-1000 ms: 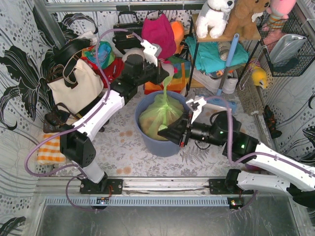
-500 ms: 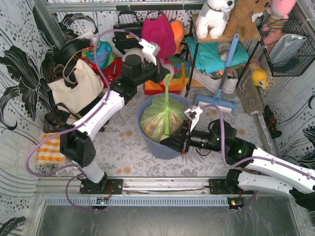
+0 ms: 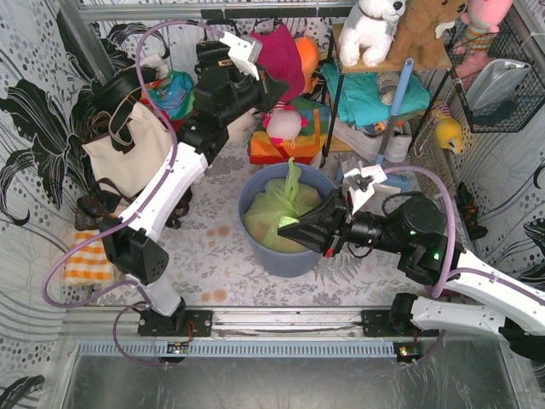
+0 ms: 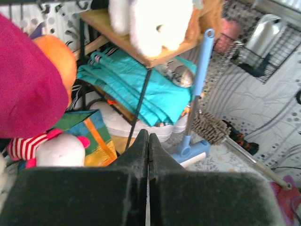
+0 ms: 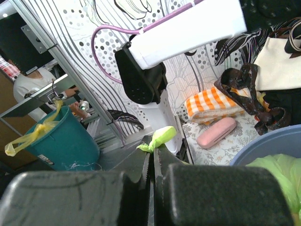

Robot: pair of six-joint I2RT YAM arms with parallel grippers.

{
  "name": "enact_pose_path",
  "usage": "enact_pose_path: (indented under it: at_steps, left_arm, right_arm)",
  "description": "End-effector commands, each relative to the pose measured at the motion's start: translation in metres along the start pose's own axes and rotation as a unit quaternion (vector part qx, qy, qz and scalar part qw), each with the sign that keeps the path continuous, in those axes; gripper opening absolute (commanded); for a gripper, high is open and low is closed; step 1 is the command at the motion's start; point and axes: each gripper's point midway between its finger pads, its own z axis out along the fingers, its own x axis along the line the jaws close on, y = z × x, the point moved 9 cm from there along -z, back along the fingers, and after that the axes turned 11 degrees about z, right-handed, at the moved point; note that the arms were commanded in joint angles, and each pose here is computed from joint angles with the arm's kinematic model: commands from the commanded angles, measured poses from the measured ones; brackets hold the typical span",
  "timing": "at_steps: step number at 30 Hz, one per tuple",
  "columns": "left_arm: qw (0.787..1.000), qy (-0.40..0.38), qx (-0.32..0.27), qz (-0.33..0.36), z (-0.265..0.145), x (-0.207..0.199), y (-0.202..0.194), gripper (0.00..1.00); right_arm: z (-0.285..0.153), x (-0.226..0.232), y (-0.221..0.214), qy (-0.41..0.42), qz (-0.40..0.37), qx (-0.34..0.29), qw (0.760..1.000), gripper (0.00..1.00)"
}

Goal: Tie the trash bag

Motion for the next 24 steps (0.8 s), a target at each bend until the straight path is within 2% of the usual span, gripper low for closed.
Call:
enact_pose_path:
  at_steps: [1, 3, 4, 7, 9, 14, 19, 24]
  left_arm:
    - [1.0, -0.014, -0.004, -0.016, -0.007, -0.007, 0.003, 0.0]
    - [0.999, -0.016, 0.016, -0.044, -0.012, -0.01, -0.006, 0.03]
    - [0.998, -0.019, 0.025, -0.06, -0.016, -0.012, -0.01, 0.1]
    - [0.992, -0.031, 0.052, -0.11, -0.028, -0.021, -0.025, 0.27]
    - [0.988, -0.032, 0.072, -0.132, -0.036, -0.026, -0.031, 0.36]
    - [0.977, -0.052, 0.136, -0.156, -0.059, -0.046, -0.047, 0.47]
    - [0.967, -0.072, 0.19, -0.156, -0.077, -0.07, -0.056, 0.54]
    - [0.966, -0.066, 0.203, -0.145, -0.088, -0.084, -0.048, 0.54]
  right_arm:
    - [-0.004, -0.002, -0.007, 0.006, 0.005, 0.001, 1.0, 0.0]
    - [-0.01, -0.012, -0.017, -0.023, 0.012, 0.007, 1.0, 0.0]
    - [-0.013, -0.014, -0.02, -0.03, 0.011, 0.013, 0.999, 0.03]
    - [-0.02, -0.019, -0.023, -0.055, -0.011, 0.029, 0.998, 0.45]
    - [-0.025, -0.021, -0.021, -0.073, -0.033, 0.037, 0.996, 0.54]
    - [-0.047, -0.026, -0.015, -0.131, -0.089, 0.037, 0.987, 0.58]
    - [-0.066, -0.025, 0.006, -0.206, -0.116, -0.018, 0.971, 0.6]
    - [-0.078, -0.033, 0.014, -0.274, -0.102, -0.082, 0.953, 0.63]
